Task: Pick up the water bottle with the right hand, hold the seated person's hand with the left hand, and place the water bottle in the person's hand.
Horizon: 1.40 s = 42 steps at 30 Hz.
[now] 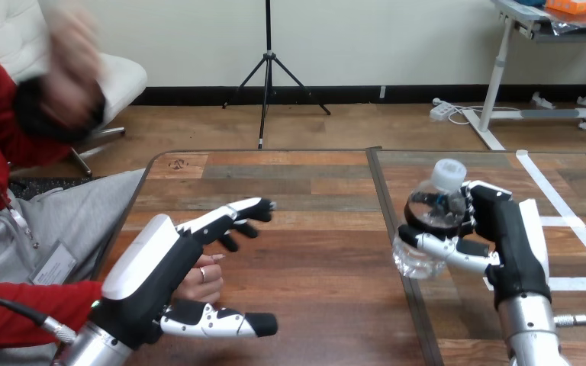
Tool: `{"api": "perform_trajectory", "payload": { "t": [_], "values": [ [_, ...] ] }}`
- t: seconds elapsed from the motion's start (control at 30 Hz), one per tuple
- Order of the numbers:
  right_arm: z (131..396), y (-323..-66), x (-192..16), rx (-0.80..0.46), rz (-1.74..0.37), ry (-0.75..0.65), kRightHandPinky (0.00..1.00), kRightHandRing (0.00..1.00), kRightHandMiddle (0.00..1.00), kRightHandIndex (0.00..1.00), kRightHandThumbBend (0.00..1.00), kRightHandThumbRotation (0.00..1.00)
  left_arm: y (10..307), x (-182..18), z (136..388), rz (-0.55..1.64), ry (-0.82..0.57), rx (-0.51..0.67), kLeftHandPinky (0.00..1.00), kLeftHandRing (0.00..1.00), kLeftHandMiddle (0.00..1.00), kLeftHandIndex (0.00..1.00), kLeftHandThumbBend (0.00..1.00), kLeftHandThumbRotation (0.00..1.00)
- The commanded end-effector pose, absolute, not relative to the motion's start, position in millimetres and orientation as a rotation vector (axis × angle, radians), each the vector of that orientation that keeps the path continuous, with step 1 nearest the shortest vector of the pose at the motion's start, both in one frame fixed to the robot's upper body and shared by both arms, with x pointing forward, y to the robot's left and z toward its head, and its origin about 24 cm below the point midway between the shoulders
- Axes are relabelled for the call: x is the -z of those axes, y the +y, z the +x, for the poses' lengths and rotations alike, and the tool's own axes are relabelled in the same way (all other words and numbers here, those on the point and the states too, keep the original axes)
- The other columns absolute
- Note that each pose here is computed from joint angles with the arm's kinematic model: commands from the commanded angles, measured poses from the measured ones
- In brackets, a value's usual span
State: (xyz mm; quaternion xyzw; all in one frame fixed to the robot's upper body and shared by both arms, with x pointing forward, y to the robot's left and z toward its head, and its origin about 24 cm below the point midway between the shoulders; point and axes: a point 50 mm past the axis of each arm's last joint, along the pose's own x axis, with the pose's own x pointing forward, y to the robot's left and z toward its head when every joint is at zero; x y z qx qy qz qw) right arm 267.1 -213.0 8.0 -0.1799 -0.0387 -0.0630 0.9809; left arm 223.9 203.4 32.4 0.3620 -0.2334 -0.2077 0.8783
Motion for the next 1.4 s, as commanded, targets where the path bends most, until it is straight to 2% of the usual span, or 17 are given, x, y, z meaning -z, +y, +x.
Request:
{"api": "perform_trajectory", "payload": {
  "t": [0.0,0.5,0.93,1.37],
  "values": [
    [282.1,-198.4,-62.3,0.097,-0.312,-0.318,0.38,0.44,0.49,0.46,0.76,0.00,219.9,-59.9,250.7,0.904,-0.575,0.340,0.66,0.77,0.83,0.87,1.00,0.63],
    [272.8,-196.8,-66.8,0.054,-0.273,-0.301,0.36,0.41,0.47,0.46,0.75,0.00,234.2,-69.0,265.2,1.065,-0.591,0.269,0.81,0.89,0.91,0.92,1.00,0.70],
    [267.4,-192.4,-69.0,0.027,-0.263,-0.288,0.36,0.42,0.47,0.47,0.75,0.00,251.6,-78.4,279.4,1.208,-0.564,0.272,0.86,0.93,0.93,0.94,1.00,0.67],
    [265.2,-189.4,-70.2,0.008,-0.272,-0.292,0.37,0.42,0.47,0.48,0.77,0.00,262.4,-85.9,288.0,1.296,-0.556,0.265,0.83,0.93,0.94,0.95,1.00,0.66]
  ]
}}
